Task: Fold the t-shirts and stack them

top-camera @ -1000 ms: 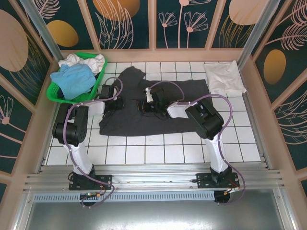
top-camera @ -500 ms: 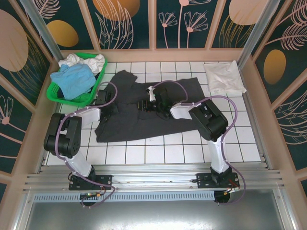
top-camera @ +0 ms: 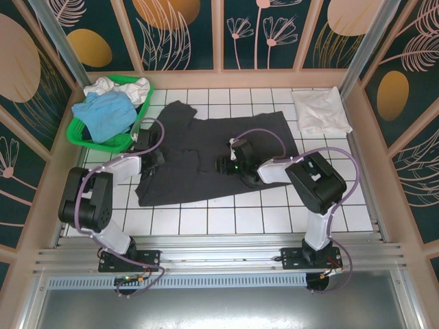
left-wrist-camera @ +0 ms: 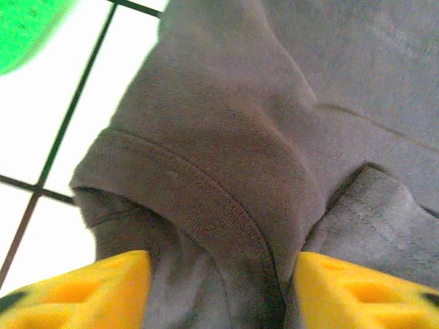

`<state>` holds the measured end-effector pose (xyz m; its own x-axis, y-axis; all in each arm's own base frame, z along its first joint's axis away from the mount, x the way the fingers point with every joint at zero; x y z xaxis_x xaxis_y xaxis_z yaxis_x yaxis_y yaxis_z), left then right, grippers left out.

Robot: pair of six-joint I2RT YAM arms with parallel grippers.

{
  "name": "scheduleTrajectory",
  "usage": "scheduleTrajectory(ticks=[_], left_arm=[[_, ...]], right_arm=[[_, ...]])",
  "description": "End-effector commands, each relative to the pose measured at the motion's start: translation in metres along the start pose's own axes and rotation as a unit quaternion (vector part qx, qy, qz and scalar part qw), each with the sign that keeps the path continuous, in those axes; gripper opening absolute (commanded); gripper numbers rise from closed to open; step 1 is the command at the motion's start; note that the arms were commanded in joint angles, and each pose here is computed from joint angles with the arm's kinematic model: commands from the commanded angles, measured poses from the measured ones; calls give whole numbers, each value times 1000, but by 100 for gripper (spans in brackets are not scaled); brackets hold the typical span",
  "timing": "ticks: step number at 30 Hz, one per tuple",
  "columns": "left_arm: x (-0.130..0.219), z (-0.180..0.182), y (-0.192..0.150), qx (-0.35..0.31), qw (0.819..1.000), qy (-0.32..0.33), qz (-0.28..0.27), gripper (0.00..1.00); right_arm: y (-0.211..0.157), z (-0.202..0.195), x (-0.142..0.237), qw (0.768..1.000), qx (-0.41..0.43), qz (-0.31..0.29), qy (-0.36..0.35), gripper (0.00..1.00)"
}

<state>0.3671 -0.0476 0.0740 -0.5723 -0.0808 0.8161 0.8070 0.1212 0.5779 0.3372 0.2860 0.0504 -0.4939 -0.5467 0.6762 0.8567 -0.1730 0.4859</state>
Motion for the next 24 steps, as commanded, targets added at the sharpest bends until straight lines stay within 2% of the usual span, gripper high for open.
scheduleTrajectory(ticks=[1,6,8,11,16,19,24], left_arm=[[16,1,-21,4,1000,-16,7,63],[41,-24,-48,-8,997,-76,0,66],[41,-31,-63,-9,995,-102,17,67],[34,-29,-87,-2,994,-103,46,67],[29,-10,-113,15,996,-60,71,73],[29,0,-120,18,996,-38,77,77],[30,15,-135,32,995,-22,93,77]], right_arm=[[-14,-27,9,998,-24,10,-60,46],[-5,-27,20,996,-25,1,-85,46],[5,-11,25,997,-16,-10,-69,46],[22,12,31,998,11,-35,-50,46],[38,-20,32,994,-25,-54,-97,46],[23,-44,41,990,-57,-45,-123,48],[-9,-67,72,984,-80,-35,-154,51]])
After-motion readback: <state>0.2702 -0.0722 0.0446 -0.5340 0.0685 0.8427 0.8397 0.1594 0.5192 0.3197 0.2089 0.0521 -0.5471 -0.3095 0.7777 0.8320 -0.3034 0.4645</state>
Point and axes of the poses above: each hand's point on the last joint's axis, 136 mm out from that joint toward the fingers, its own x axis back along the fingers, its own z axis along the line the jaws close on, y = z × x, the point moved 3 cm from there along x, back along the fingers, and after that the axes turned 13 degrees about -x, right-handed, at the moved point
